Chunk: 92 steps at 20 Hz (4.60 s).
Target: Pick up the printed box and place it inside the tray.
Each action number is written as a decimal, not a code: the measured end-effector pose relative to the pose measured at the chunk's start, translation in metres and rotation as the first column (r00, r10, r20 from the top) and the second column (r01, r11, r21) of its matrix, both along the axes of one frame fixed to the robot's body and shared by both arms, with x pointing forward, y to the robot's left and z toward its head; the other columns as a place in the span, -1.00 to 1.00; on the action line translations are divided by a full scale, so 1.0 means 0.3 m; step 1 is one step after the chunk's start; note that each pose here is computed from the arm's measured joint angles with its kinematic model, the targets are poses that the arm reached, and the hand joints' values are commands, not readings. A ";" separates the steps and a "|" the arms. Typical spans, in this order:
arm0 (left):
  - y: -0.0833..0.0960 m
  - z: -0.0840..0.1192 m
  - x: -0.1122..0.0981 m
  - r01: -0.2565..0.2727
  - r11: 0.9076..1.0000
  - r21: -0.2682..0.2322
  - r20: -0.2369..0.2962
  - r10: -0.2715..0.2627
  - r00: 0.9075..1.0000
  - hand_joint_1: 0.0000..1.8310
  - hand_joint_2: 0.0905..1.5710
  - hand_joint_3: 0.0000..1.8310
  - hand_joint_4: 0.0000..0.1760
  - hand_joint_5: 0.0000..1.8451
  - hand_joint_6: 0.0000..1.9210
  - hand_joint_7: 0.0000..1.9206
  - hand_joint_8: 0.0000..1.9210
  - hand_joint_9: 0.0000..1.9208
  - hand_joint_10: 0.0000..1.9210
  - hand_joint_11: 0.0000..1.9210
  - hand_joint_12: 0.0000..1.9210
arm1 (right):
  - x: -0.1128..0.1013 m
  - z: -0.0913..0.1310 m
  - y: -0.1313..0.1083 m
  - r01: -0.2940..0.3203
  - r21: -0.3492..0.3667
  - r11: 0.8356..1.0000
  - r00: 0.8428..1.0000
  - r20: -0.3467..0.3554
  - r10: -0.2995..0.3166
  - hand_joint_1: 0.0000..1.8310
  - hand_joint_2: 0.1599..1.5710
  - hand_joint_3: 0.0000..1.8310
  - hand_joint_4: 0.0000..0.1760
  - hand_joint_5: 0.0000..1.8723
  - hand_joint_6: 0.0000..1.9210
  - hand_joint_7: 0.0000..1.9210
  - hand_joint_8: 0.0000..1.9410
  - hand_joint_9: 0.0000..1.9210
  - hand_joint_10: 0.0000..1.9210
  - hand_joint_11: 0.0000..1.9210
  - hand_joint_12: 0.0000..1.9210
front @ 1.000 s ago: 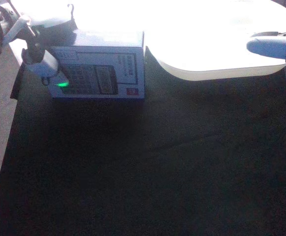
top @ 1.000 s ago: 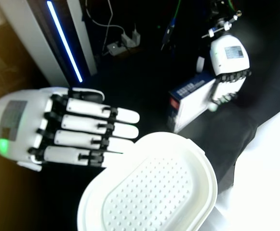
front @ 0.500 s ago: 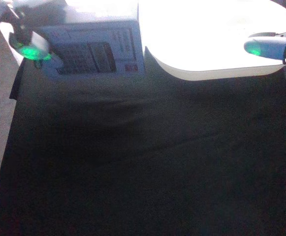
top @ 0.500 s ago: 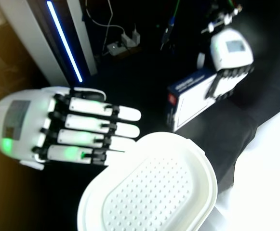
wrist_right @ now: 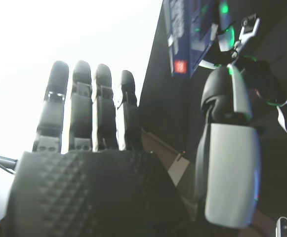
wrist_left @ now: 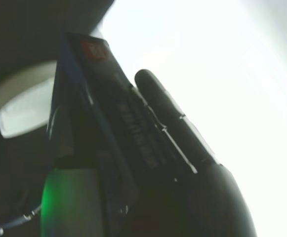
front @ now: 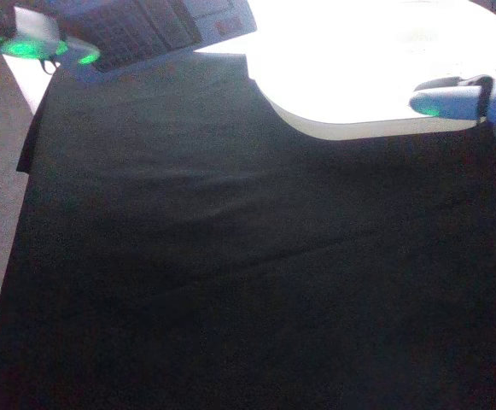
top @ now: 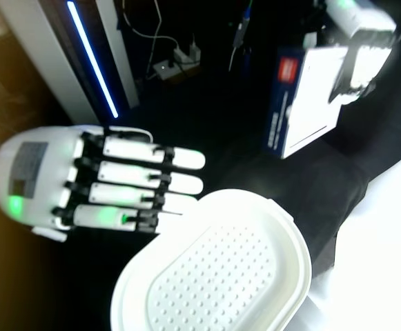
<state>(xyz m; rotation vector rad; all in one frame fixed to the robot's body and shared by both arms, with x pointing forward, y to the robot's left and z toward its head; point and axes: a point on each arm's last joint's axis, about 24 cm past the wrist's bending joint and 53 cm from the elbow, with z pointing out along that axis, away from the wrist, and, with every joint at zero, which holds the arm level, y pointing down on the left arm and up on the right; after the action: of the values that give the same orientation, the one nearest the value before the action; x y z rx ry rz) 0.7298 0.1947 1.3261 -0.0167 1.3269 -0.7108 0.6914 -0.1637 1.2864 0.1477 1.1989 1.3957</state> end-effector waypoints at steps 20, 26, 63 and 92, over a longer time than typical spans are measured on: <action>-0.190 0.029 -0.091 0.123 0.992 -0.026 0.134 -0.119 0.984 0.39 0.39 -1.00 -1.00 -0.06 -0.03 0.13 0.07 0.32 -0.48 0.23 -0.35 | 0.037 0.001 0.086 -0.031 0.276 0.961 0.999 -0.004 0.033 -0.11 0.08 -1.00 -0.37 -0.89 -0.99 -0.74 -0.99 -0.71 -0.98 -1.00 0.10; -0.255 -0.022 -0.107 0.178 0.981 -0.071 0.124 -0.168 0.978 0.39 0.32 -1.00 -1.00 0.14 -0.27 0.19 -0.06 0.36 -0.78 0.22 -0.48 | 0.024 0.001 0.115 -0.051 0.296 0.954 0.999 0.006 0.051 -0.20 -0.02 -1.00 -0.57 -0.96 -1.00 -0.82 -1.00 -0.78 -0.99 -1.00 -0.38; -0.273 -0.009 -0.089 0.255 0.912 -0.322 0.167 -0.210 0.963 -0.06 0.10 -1.00 0.04 -0.88 -1.00 -0.84 -1.00 -0.85 -1.00 -0.80 -1.00 | -0.026 0.089 0.160 -0.110 0.418 0.902 0.993 0.088 0.080 0.40 0.29 -1.00 -1.00 0.11 -0.28 0.20 -0.08 0.22 -0.40 -0.05 0.32; -0.073 -0.138 -0.084 0.149 0.929 -0.338 0.064 -0.135 0.989 -0.60 -0.02 -1.00 1.00 -1.00 -1.00 -1.00 -1.00 -1.00 -1.00 -1.00 -1.00 | 0.044 0.202 0.037 0.060 0.007 0.998 0.985 0.162 -0.061 0.31 0.20 -1.00 -1.00 0.33 -0.48 0.08 0.65 0.21 0.94 0.25 0.99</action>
<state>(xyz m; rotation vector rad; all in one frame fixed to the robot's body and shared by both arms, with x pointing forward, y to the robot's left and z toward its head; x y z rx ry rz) 0.7046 0.1728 1.2845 -0.1877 1.1600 -1.0552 0.7045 -0.1527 1.3471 0.0704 1.0499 1.3299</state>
